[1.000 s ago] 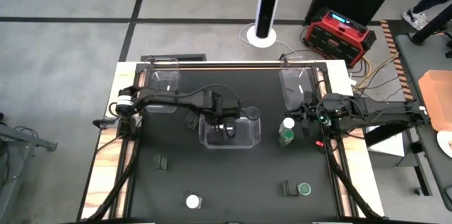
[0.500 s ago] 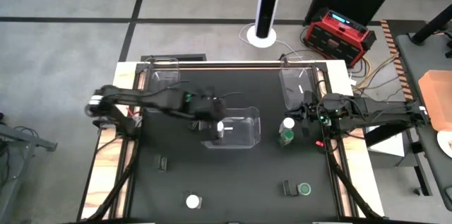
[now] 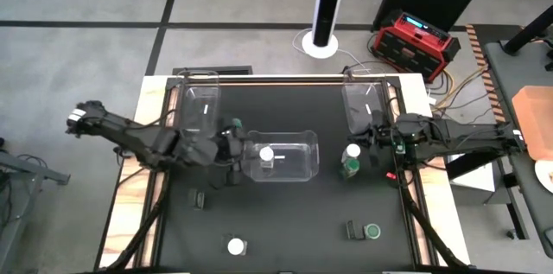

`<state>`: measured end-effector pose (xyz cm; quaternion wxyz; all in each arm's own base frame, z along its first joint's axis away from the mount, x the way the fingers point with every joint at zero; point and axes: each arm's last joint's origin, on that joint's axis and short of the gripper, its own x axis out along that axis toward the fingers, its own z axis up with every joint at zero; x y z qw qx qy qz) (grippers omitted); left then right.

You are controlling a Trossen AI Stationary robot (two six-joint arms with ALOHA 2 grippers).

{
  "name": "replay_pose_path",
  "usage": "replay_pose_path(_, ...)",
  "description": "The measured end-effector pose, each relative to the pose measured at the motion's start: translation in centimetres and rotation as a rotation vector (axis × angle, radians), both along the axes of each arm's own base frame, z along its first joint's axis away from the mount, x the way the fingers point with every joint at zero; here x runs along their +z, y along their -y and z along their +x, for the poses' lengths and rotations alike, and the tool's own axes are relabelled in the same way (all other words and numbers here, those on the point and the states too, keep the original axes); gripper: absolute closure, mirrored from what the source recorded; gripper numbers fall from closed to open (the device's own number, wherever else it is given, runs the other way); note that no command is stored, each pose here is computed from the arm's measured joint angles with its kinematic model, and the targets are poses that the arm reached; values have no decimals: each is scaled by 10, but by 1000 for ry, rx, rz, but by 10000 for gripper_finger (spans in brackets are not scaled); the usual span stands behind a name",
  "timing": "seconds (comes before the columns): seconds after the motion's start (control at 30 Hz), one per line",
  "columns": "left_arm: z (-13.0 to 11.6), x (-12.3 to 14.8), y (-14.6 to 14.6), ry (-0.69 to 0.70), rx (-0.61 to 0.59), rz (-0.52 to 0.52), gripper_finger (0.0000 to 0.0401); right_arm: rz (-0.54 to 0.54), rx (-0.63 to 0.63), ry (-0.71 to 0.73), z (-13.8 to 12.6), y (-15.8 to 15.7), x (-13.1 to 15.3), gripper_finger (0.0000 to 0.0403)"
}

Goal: Sort spices by type
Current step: Put the green seasoning bottle into the top right transparent bin

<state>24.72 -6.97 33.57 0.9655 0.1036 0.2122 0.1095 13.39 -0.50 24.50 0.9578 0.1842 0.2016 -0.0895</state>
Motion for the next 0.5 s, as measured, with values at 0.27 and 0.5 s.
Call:
replay_pose_path(0.27,-12,-9,-2,86,-17,-4,182,111,2,87,10,-3,17,390)
replay_pose_path(0.5,-13,-8,-3,84,-21,21,182,200,-10,-66,41,-11,27,390)
